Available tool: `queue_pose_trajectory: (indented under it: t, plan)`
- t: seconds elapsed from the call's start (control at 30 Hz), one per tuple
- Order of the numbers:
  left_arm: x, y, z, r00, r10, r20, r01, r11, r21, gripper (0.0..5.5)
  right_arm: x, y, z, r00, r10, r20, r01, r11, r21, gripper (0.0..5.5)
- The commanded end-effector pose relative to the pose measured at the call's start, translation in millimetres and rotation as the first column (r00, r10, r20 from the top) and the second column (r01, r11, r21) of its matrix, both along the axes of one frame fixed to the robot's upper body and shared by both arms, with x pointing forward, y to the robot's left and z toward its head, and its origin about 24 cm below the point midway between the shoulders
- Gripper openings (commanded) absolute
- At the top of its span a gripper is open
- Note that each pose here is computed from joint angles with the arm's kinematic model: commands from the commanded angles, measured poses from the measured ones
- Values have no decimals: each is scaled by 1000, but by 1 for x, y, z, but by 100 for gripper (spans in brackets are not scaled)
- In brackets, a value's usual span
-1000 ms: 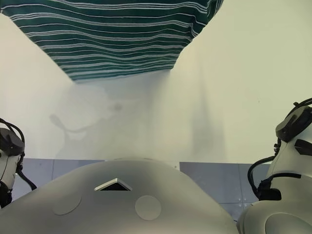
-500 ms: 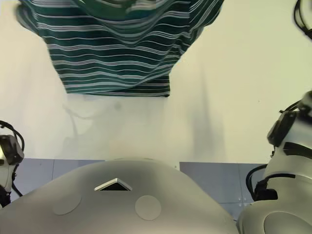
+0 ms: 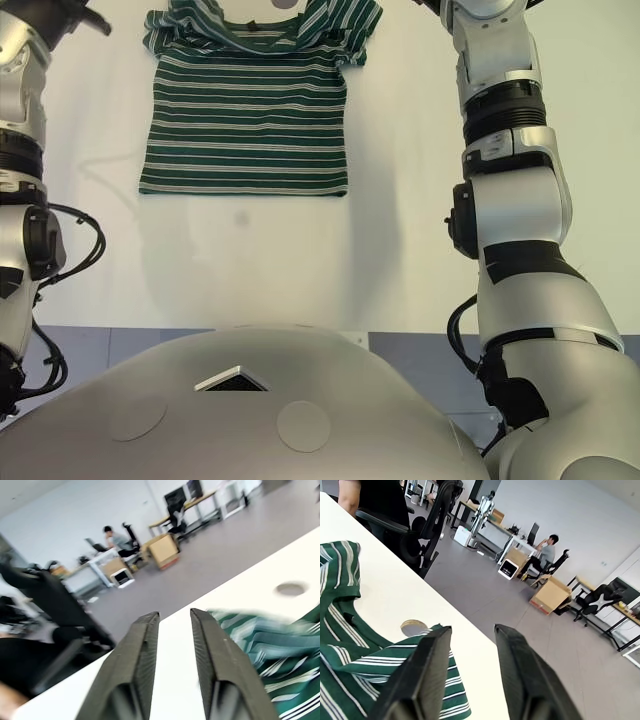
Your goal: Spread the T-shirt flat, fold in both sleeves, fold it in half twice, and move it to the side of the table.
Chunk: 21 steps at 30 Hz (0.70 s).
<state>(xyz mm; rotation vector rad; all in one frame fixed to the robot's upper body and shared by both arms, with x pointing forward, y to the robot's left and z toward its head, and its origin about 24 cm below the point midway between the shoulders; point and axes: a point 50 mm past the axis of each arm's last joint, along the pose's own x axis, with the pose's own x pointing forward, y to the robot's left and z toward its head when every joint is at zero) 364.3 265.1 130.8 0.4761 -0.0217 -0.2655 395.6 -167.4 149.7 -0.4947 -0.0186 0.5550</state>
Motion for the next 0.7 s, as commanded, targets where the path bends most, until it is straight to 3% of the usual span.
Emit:
queue_pose_trajectory:
  t: [0.03,0.17,0.27,0.37,0.43,0.53,0.57,0.67,0.7]
  plan:
    - [-36,14,-8,999,-40,25,38,997,66,186,-29,8,-7,973,231,-9,-231,973,23,232]
    - [-100,-12,-33,914,-355,-197,386,909,155,271,-94,16,-35,792,557,-251,-561,826,62,263]
    - [-117,-20,-65,839,-393,-377,486,853,190,331,-113,19,-75,728,539,-423,-608,793,-35,263]
    - [-119,-22,-98,778,-361,-514,525,823,218,331,-133,22,-120,661,496,-563,-678,717,-163,263]
    - [-130,-17,-114,714,-346,-608,574,787,226,331,-140,19,-128,623,490,-610,-711,680,-180,263]
    - [-169,-23,-113,532,-438,-725,730,670,132,331,-166,2,-123,460,536,-708,-817,569,-99,263]
    - [-185,-33,-109,453,-490,-745,773,632,54,331,-180,-5,-118,367,548,-752,-843,537,-20,263]
    - [-223,-56,-101,266,-575,-774,807,572,-147,331,-215,-29,-111,117,530,-840,-854,486,188,263]
    - [-230,-60,-99,232,-578,-782,809,562,-175,331,-221,-37,-110,77,504,-860,-853,480,205,263]
